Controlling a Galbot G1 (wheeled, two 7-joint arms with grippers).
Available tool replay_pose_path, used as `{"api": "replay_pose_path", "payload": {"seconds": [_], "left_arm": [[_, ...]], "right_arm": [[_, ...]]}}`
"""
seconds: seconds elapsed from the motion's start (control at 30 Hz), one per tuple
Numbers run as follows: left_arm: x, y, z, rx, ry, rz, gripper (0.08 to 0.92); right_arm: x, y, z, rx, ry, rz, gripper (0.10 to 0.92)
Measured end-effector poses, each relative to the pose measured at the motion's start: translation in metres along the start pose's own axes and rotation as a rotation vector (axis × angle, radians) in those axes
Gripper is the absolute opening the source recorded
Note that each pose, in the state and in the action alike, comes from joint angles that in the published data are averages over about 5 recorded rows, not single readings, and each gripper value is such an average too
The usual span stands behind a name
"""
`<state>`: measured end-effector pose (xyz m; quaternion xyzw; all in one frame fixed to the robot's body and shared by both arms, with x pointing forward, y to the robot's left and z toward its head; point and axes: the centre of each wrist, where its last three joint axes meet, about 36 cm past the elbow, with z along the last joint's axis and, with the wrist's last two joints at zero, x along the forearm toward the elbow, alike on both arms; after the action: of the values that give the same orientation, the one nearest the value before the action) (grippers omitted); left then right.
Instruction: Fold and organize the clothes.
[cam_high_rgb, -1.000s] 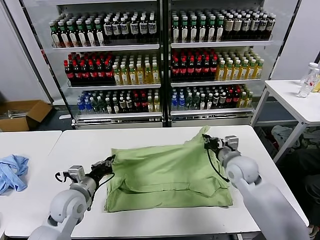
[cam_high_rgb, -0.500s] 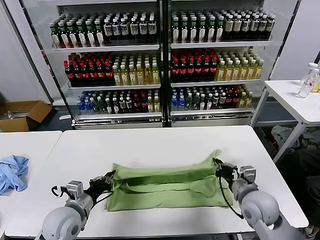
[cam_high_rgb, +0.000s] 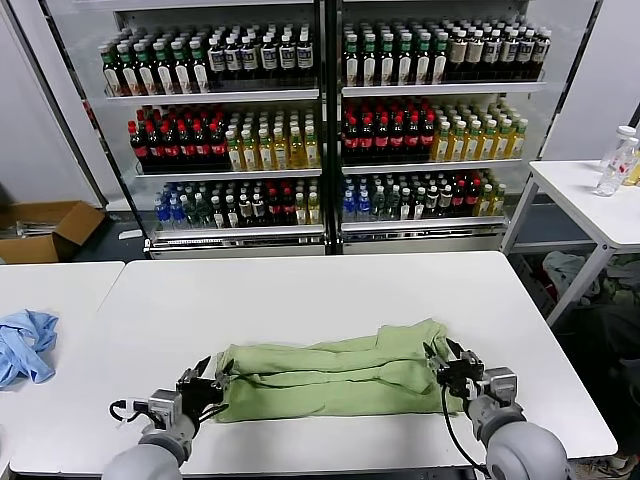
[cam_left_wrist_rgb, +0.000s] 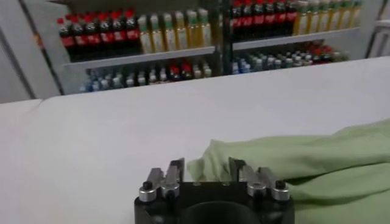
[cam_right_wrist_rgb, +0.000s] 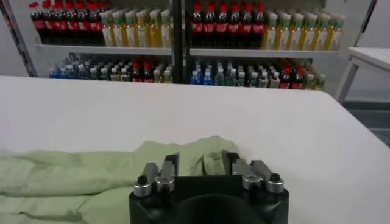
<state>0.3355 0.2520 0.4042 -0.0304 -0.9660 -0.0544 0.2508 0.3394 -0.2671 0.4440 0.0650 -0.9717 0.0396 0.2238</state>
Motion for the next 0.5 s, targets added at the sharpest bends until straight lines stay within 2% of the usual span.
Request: {"api": "replay_pose_path", "payload": {"seconds": [0.13,0.27,0.33,0.5], "left_arm": [[-0.004,-0.013,0.01,0.02,0.023,-0.036,0.678],[-0.009,-0.025,0.016,0.048,0.037,-0.061,0.763],[-0.01,-0.03,0.018,0.062,0.043,-0.068,0.75],[-0.009,-0.036,0.023,0.096,0.057,-0.063,0.605]], "right_arm": [[0.006,0.003,0.006,0.019,0.0,0.003,0.764],[0.011,0.006,0.008,0.033,-0.003,0.004,0.817],[0.013,0.006,0.008,0.038,-0.006,0.005,0.821],[0.016,0.007,0.009,0.044,-0.011,0.01,0.823]]}}
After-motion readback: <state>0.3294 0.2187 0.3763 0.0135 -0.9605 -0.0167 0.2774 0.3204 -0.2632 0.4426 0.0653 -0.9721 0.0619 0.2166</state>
